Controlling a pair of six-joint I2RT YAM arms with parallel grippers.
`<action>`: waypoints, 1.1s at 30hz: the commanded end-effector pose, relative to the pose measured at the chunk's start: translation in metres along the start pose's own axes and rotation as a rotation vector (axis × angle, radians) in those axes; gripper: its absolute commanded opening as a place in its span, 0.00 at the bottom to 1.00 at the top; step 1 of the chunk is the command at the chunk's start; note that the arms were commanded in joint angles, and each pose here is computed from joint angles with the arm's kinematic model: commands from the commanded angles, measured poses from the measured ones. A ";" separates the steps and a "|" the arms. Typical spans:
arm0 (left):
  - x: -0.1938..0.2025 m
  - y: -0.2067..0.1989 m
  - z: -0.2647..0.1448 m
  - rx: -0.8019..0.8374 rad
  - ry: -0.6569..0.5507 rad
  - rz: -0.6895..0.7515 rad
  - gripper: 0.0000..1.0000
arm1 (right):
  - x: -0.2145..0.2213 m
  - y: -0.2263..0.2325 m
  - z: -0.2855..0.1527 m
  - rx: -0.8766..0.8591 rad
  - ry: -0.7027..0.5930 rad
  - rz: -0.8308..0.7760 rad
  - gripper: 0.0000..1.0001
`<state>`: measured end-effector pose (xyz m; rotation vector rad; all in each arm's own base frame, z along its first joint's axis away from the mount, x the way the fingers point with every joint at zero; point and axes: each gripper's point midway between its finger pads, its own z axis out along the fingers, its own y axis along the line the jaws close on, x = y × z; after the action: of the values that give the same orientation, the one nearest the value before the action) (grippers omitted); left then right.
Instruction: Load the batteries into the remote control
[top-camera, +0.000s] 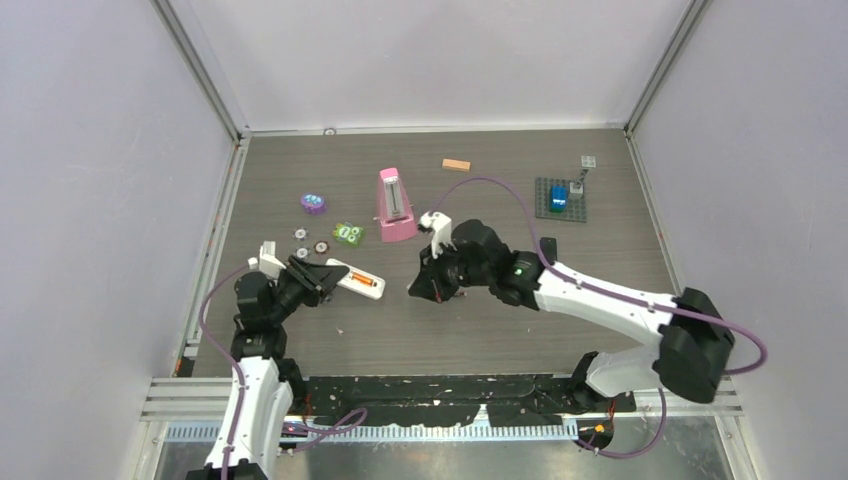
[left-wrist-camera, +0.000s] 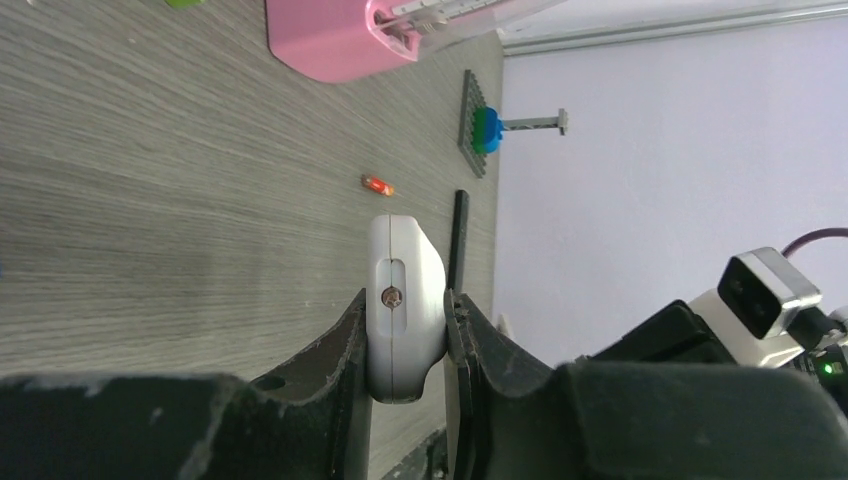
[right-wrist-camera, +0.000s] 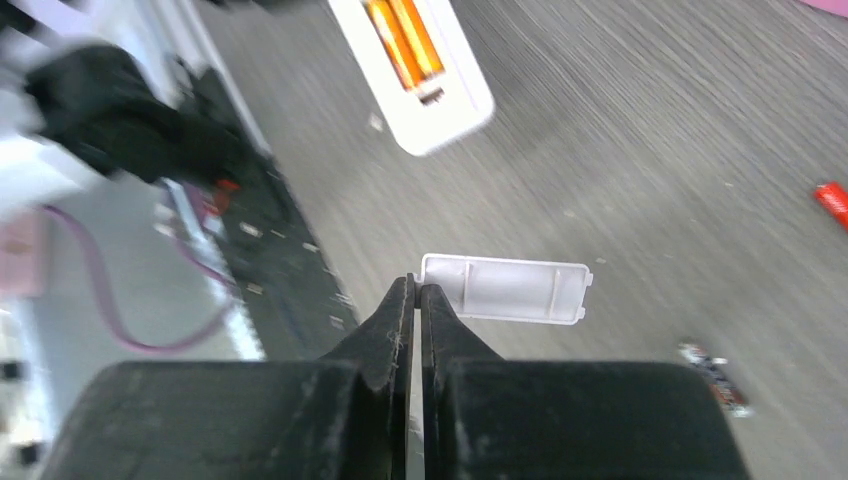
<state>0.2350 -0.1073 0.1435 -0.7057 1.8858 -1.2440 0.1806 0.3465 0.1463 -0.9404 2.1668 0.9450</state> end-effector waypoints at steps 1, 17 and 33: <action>0.001 -0.036 -0.005 0.170 0.015 -0.068 0.00 | -0.066 0.050 -0.033 -0.190 -0.309 0.351 0.05; 0.001 -0.128 -0.044 0.494 0.040 -0.274 0.00 | -0.176 0.132 -0.116 -0.582 -0.883 0.723 0.05; -0.004 -0.161 -0.059 0.585 0.035 -0.254 0.00 | -0.184 0.136 -0.117 -0.657 -0.911 0.838 0.05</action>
<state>0.2034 -0.1351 0.2758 -0.7071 1.4520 -1.8471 0.1522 0.3945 0.3698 0.2094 1.4840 1.9794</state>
